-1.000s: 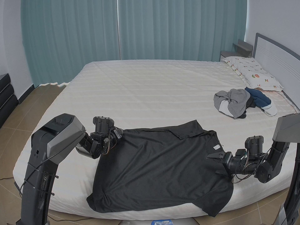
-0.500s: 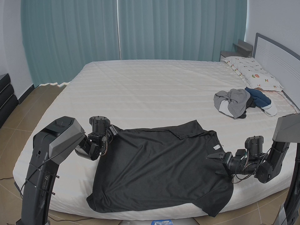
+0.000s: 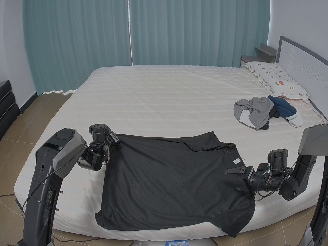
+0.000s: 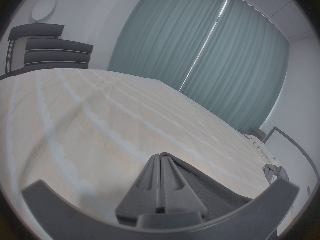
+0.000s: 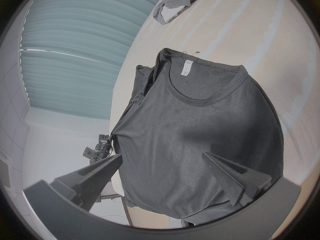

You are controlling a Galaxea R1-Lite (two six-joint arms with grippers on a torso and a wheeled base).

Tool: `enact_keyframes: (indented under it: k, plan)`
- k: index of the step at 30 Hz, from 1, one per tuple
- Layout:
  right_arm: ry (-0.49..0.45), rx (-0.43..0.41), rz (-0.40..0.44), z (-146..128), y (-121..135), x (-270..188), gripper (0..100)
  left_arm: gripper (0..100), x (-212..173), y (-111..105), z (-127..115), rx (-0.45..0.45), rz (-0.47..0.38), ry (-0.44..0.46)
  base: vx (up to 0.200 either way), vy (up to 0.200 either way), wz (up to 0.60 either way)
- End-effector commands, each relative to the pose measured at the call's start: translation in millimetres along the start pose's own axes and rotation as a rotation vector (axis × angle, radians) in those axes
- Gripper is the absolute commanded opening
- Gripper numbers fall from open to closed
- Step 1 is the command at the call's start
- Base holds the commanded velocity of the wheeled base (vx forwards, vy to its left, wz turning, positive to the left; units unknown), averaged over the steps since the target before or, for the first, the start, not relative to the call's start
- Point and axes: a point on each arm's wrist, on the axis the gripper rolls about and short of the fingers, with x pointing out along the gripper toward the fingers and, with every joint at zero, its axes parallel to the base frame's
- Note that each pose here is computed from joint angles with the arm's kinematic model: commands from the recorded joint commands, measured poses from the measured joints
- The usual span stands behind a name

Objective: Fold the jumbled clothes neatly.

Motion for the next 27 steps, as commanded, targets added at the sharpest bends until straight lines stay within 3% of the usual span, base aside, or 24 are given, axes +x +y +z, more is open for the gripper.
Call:
enact_keyframes:
  k: [1,2,10,15,20,25,27]
  plan:
    - [0.002,0.0,-0.001,0,0,0,100,0,3,7,-1,-0.002,0.013,0.003,0.0,0.0,0.0]
    - [0.002,0.0,-0.001,0,0,0,100,100,3,6,0,-0.003,0.012,0.002,0.0,0.0,0.0]
    - [0.002,0.0,-0.001,0,0,0,100,100,11,5,5,-0.036,-0.01,-0.033,0.0,0.0,0.0]
    - [0.002,0.0,-0.001,0,0,0,100,100,15,13,23,-0.16,-0.001,-0.064,0.0,0.0,0.0]
    - [0.002,0.0,-0.001,0,0,0,100,100,17,20,34,-0.215,0.003,-0.084,0.0,0.0,0.0]
    - [0.003,-0.001,-0.001,-1,0,0,100,100,1,-1,65,-0.398,-0.056,-0.114,0.0,0.0,0.0]
    - [0.003,-0.001,-0.001,-1,0,0,100,100,-8,-5,66,-0.44,-0.086,-0.044,0.0,0.0,0.0]
